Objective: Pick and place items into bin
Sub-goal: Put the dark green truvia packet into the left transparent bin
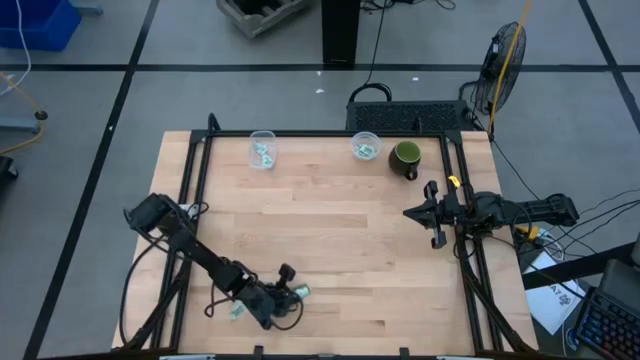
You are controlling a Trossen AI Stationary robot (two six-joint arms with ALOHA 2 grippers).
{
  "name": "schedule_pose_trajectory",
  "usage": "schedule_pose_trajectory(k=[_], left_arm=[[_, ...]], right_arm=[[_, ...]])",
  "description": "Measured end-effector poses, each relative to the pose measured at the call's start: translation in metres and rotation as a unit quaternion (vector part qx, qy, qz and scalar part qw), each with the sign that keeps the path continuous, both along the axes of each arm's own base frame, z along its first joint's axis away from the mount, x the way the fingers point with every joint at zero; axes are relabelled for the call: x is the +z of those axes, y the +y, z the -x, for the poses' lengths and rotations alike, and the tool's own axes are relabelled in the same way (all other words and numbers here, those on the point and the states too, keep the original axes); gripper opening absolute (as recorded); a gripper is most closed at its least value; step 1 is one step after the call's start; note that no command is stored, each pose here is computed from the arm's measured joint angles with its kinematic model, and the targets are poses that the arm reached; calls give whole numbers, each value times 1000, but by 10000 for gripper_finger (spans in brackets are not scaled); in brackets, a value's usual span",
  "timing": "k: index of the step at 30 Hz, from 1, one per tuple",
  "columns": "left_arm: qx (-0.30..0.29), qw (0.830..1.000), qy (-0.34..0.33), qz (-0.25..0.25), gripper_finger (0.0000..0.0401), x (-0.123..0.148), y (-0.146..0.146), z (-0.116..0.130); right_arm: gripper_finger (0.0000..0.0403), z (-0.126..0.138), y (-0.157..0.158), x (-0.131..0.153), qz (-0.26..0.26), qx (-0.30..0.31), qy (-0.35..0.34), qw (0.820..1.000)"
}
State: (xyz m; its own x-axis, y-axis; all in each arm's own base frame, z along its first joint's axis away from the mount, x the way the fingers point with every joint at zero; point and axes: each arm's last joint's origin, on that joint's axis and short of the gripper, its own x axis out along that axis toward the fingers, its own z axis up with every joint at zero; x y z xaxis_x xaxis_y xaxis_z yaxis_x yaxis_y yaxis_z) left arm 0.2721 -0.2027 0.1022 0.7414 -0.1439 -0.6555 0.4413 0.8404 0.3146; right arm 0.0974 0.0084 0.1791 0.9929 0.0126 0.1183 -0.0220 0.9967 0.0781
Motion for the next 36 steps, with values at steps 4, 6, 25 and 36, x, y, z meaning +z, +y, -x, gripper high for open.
schedule_pose_trajectory(k=[4,6,25,36], left_arm=[[18,1000,-15,-4,3,20,8,0],[28,999,-10,-12,3,28,14,0],[154,984,8,-90,1,83,97,2],[274,954,40,-118,1,111,198,9]], right_arm=[[4,0,0,0,0,0,0,1000],[4,0,0,0,0,0,0,1000],[4,0,0,0,0,0,0,1000],[4,0,0,0,0,0,1,1000]])
